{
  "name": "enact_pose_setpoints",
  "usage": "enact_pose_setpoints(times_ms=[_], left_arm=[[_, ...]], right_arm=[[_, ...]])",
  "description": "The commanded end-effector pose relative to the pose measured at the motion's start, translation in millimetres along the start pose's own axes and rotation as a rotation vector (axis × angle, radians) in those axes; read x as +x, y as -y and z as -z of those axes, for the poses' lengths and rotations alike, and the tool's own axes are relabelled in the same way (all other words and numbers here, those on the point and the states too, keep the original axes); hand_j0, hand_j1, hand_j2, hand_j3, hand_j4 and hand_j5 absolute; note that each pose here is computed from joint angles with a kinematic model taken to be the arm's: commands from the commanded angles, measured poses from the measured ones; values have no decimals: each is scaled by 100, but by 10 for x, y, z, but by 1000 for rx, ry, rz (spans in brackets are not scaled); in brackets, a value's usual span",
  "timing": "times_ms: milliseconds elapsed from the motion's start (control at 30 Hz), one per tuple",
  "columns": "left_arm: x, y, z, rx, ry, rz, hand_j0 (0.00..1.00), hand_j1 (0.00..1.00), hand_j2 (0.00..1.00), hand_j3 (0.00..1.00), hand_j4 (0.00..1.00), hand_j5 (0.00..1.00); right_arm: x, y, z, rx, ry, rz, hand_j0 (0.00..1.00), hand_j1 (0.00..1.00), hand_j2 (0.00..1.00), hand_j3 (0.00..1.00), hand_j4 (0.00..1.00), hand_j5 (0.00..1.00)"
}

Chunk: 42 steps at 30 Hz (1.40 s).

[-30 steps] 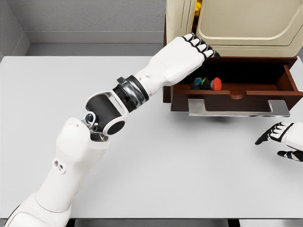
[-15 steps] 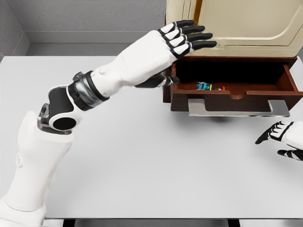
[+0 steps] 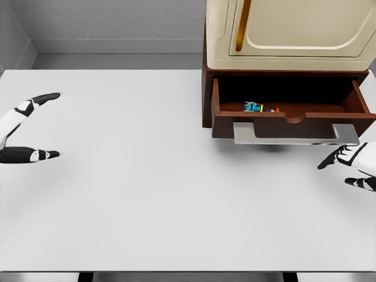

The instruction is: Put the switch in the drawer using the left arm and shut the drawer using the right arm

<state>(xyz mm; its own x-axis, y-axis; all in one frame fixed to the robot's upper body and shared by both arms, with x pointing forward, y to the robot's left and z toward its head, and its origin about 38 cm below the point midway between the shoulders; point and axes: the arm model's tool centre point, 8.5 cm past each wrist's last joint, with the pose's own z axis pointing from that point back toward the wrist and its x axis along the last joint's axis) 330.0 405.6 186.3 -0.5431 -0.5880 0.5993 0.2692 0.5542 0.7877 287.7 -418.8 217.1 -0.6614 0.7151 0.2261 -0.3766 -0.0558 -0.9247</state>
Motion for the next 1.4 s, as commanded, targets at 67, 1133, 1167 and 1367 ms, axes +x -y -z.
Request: enact_pose_setpoints(times_ms=[67,1133,1167,1367], left_arm=[[-283,93,-153,9,-103,-12,100,100,100,100,100,100],[-196,214,-83,32,-64,-48,100,100,100,100,100,100],[-192,212,-80,33,-62,-48,100,100,100,100,100,100],[-193,222,-83,32,-63,-49,100,100,100,100,100,100]], right_arm=[[1,29,1,-26,0,22,71,71,71,71,71,71],[11,-53,-18,65,5,-26,67,67,67,67,67,67],[20,-51,-13,64,8,-26,67,67,67,67,67,67],[24,-41,-7,51,8,-21,68,68,68,68,68,68]])
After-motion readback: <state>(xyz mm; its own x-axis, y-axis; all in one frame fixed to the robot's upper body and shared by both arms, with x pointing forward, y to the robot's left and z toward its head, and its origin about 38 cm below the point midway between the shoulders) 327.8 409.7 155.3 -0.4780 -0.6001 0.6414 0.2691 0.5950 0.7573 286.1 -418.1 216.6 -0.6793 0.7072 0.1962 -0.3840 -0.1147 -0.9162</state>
